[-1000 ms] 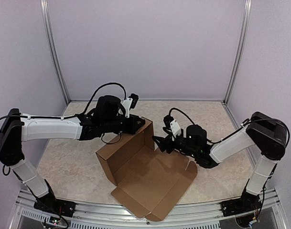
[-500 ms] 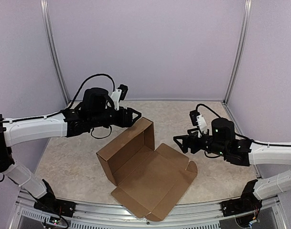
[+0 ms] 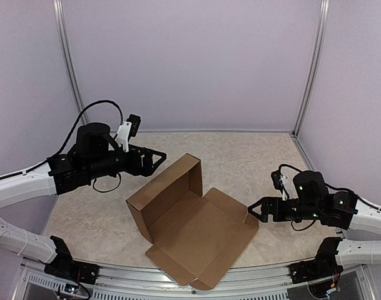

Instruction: Fold the paper box

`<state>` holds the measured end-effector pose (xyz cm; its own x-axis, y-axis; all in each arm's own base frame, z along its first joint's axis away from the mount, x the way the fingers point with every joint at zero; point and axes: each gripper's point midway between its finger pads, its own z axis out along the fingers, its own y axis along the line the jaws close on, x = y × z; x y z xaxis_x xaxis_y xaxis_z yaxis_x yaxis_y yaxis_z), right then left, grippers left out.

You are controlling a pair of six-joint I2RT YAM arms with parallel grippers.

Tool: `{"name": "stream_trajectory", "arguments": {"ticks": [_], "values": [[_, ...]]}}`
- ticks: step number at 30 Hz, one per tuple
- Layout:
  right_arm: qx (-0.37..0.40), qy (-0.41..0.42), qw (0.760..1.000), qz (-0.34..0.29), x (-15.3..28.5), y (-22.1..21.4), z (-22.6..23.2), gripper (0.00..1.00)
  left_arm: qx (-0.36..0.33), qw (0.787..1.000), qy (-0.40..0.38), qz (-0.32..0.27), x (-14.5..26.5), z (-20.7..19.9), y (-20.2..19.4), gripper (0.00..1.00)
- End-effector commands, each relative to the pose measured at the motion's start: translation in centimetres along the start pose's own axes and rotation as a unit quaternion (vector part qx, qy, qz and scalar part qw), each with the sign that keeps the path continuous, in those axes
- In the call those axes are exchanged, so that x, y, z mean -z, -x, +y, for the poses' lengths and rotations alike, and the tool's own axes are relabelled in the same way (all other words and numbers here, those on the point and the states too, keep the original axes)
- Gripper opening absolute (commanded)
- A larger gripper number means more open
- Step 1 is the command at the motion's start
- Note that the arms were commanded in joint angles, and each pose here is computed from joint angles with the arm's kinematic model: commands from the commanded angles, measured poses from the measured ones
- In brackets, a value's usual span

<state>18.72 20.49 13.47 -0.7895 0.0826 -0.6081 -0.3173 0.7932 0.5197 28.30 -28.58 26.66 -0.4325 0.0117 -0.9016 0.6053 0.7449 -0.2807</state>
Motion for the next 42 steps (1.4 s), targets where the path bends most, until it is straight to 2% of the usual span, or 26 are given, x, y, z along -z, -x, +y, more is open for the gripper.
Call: {"name": "stream_trajectory", "arguments": {"ticks": [1,4,9,18,32,42], "values": [[-0.092,-0.017,0.993,0.074,0.7,-4.1,-1.7,1.00,0.016,0.999,0.031,-0.011,1.7,1.6,-0.5,0.99],[-0.137,-0.012,0.986,0.098,0.6,-5.5,-1.8,0.98,0.025,0.999,0.040,0.000,2.0,2.1,-1.3,0.99],[-0.215,0.011,0.969,0.121,-0.5,-7.4,-1.7,0.91,0.031,0.998,0.039,0.025,1.6,2.3,-2.8,0.99],[-0.299,0.003,0.945,0.132,-2.3,-9.5,-3.0,0.79,0.034,0.998,0.041,0.041,1.3,2.5,-3.9,0.99],[-0.360,-0.021,0.927,0.102,-4.4,-10.5,-5.4,0.63,0.040,0.997,0.030,0.055,0.2,2.1,-4.6,0.99],[-0.361,-0.035,0.927,0.097,-6.5,-11.0,-6.4,0.49,0.040,0.997,0.034,0.062,-0.2,2.3,-4.9,0.99]]}}
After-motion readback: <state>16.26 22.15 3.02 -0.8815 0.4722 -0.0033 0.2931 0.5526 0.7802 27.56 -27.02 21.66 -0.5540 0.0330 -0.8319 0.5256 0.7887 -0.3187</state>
